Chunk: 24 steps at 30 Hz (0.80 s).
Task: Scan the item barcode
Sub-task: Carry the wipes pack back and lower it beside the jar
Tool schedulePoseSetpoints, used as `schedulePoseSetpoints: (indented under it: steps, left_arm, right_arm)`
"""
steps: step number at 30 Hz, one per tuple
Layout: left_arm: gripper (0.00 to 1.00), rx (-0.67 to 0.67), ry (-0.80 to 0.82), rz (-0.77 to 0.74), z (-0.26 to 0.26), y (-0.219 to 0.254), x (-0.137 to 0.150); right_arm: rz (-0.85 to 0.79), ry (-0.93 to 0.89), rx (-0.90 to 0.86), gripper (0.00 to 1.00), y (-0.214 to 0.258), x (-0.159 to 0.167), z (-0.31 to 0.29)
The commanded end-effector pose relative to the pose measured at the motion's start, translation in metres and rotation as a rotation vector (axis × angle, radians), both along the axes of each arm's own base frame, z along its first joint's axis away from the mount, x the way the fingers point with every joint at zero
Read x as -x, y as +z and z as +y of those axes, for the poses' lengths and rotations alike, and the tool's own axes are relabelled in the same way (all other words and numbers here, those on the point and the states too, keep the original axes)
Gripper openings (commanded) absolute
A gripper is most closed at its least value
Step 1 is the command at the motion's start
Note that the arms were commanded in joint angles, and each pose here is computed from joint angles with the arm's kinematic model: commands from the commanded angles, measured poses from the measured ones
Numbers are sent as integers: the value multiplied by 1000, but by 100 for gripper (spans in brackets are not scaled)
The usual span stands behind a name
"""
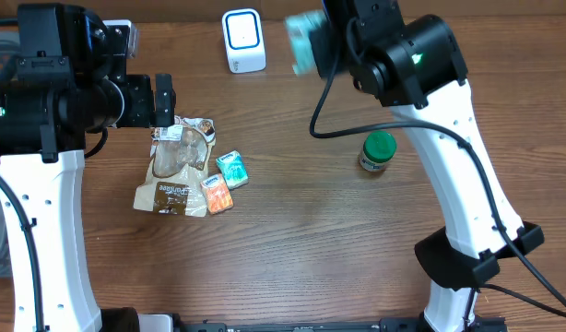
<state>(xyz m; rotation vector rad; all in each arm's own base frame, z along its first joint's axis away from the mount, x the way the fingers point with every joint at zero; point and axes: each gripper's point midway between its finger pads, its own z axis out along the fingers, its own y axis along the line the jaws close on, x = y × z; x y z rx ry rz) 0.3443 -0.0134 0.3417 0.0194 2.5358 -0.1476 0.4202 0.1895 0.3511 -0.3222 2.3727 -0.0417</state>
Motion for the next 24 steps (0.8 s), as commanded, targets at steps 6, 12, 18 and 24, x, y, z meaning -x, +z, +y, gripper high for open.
schedulePoseSetpoints:
  steps: [6,12,18,24]
  left_arm:
    - [100,-1,9,-17,2,5,0]
    - [100,-1,9,-17,2,5,0]
    - [100,-1,9,-17,2,5,0]
    - [100,-2,9,-17,2,5,0]
  right_arm:
    - [406,-305,-51,4,-100,34,-21]
    - [550,-325,50,4,-162,47,-27]
    - [646,-342,123,4,-202,63,-37]
    - [692,-348,154,4,-221,73,-42]
